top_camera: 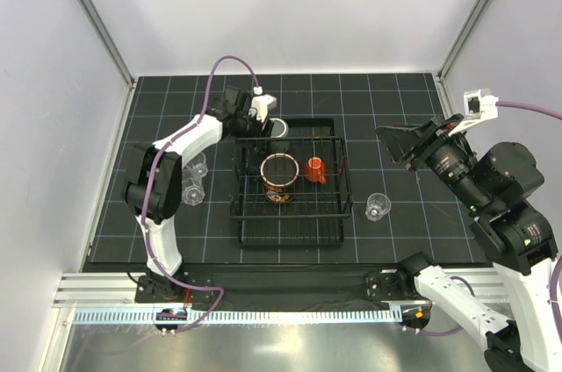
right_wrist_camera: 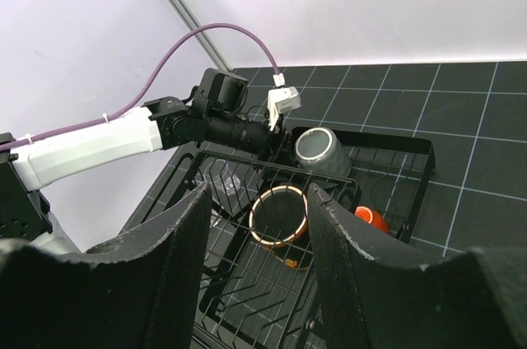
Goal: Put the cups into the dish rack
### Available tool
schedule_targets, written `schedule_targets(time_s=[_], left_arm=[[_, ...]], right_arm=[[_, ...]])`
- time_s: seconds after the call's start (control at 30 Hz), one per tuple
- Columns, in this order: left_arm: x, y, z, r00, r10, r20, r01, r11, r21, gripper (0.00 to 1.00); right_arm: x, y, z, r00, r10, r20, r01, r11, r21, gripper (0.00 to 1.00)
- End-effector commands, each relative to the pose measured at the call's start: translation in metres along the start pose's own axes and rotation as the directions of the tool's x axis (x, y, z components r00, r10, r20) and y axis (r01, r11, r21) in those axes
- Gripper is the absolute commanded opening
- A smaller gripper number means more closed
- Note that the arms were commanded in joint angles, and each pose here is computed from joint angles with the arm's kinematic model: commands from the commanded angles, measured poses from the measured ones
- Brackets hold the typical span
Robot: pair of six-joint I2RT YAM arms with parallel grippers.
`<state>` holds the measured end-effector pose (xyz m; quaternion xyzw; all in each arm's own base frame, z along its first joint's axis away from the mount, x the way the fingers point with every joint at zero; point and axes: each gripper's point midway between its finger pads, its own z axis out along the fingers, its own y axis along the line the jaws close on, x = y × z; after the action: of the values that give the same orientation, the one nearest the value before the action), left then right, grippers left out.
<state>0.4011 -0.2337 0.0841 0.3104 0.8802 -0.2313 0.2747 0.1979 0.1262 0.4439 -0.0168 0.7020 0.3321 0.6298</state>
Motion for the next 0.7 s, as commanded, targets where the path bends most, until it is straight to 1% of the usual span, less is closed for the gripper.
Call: schedule_targets(time_s=[0.0,0.2,0.37,0.47,0.57,0.67], left_arm=[[-0.023,-0.007,-0.021,0.996,0.034,0.078,-0.037,0.999,0.036,0.58],[-0.026,0.003,-0.033,0.994,-0.021,0.107,0.014,0.998,0.062,0.59],[-0.040,0.006,-0.056,0.981,-0.045,0.188,0.032,0.997,0.071,0.61],[-0.044,0.003,-0.064,0.977,-0.045,0.209,0.031,0.997,0.071,0.62],[-0.049,0.004,-0.073,0.974,-0.061,0.220,0.053,0.998,0.041,0.63],[-0.059,0.012,-0.084,0.970,-0.081,0.230,0.088,0.996,-0.020,0.64]], right_arm=[[-0.001,-0.001,0.003,1.000,-0.022,0.009,0.022,1.000,0.002,0.52],[0.001,-0.002,0.005,1.000,-0.021,0.004,0.021,1.000,0.002,0.52],[0.004,-0.003,0.008,1.000,-0.022,-0.004,0.022,1.000,0.002,0.52],[0.004,-0.002,0.009,1.000,-0.021,-0.005,0.021,1.000,-0.004,0.52],[0.007,-0.005,0.011,1.000,-0.023,-0.010,0.023,1.000,0.003,0.52],[0.009,-0.007,0.013,1.000,-0.026,-0.017,0.026,1.000,0.011,0.52]])
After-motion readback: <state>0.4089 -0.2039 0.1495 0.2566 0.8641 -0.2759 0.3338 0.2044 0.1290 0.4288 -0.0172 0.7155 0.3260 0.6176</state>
